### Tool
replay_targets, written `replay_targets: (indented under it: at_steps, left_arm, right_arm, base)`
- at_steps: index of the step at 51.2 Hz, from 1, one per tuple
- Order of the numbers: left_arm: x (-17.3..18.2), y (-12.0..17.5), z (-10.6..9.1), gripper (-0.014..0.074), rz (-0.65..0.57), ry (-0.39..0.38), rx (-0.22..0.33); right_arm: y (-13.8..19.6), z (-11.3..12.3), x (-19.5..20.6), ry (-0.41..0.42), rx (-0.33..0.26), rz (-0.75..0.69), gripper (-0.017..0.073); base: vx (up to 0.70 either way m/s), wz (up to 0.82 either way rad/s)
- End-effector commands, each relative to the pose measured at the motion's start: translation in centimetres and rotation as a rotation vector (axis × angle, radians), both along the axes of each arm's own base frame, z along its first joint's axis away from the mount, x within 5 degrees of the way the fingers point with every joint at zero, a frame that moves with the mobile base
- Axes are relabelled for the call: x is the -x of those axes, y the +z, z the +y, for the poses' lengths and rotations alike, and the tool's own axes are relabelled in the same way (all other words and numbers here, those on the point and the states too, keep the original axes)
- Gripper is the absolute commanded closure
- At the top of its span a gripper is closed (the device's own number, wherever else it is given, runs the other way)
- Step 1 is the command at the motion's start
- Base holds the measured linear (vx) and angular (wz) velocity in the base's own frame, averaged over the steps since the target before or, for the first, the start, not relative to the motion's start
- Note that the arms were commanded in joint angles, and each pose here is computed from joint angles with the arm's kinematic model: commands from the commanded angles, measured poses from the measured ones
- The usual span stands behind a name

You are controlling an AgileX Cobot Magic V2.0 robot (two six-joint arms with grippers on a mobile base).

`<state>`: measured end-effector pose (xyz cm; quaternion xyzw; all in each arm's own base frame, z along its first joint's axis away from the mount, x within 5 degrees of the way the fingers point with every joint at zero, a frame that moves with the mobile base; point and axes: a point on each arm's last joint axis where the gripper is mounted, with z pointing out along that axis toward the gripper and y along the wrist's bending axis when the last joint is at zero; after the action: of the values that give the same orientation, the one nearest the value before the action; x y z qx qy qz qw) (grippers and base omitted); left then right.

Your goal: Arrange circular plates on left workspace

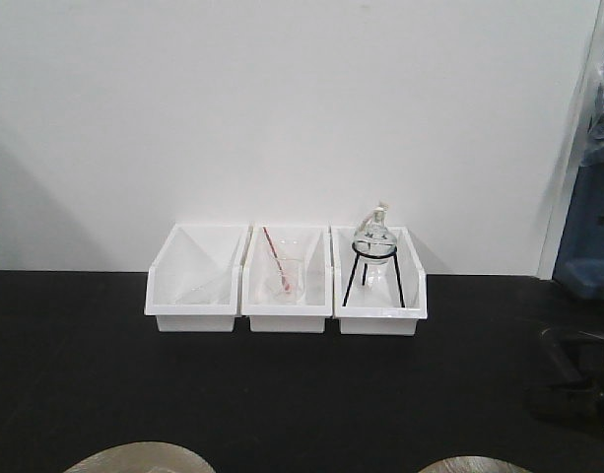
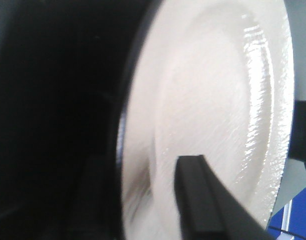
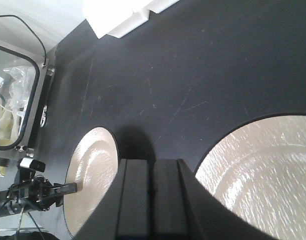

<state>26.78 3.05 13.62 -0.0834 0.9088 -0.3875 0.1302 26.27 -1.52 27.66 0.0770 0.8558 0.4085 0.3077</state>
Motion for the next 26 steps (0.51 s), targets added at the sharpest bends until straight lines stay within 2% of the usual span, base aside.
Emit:
replay_targets:
  at_steps: [1,5,7,10,16,19,23,26]
  left_arm:
    - [-0.7,1.7,-0.7,0.0421,-0.063,-0.001,0.046]
    - [-0.7,1.8,-0.9,0.0603,-0.059,-0.002,0.052]
    - [-0.7,1.8,-0.9,0.0603,-0.053,0.008,0.064]
    - [-0.9,2.1,-1.1,0.0601,-0.051,0.027,0.111]
    - [-1.6,3.4,-1.6,0.0596,-0.095,0.101,0.274]
    - [-2.2,4.3,-1.9,0.0595,-0.136,0.163,0.368]
    - [-2.9,5.0,-2.5,0.0595,-0.165,0.187,0.408]
    - [-3.7,5.5,-3.2,0.0594,-0.188,0.178,0.403]
  right_arm:
    - [1.9,0.1,0.0,-0.002,-0.044,-0.077,0.0564]
    - [1.9,0.1,0.0,-0.001,-0.042,-0.077,0.0564]
    - [1.9,0.1,0.0,-0.001,-0.041,-0.077,0.0564]
    - [1.9,0.1,0.0,0.000,-0.041,-0.078,0.0564]
    - [1.9,0.1,0.0,0.000,-0.040,-0.077,0.0564]
    - [1.9,0.1,0.0,0.001,-0.039,-0.078,0.0564]
    - [1.9,0.1,0.0,0.000,-0.039,-0.078,0.0564]
    - [1.9,0.1,0.0,0.000,-0.039,-0.078,0.0564]
  base:
    - [0.00,0.00]
    - [0.00,0.00]
    - [0.00,0.00]
    - [0.00,0.00]
    - [0.00,0.00]
    - [0.00,0.00]
    - [0.00,0.00]
    - [0.00,0.00]
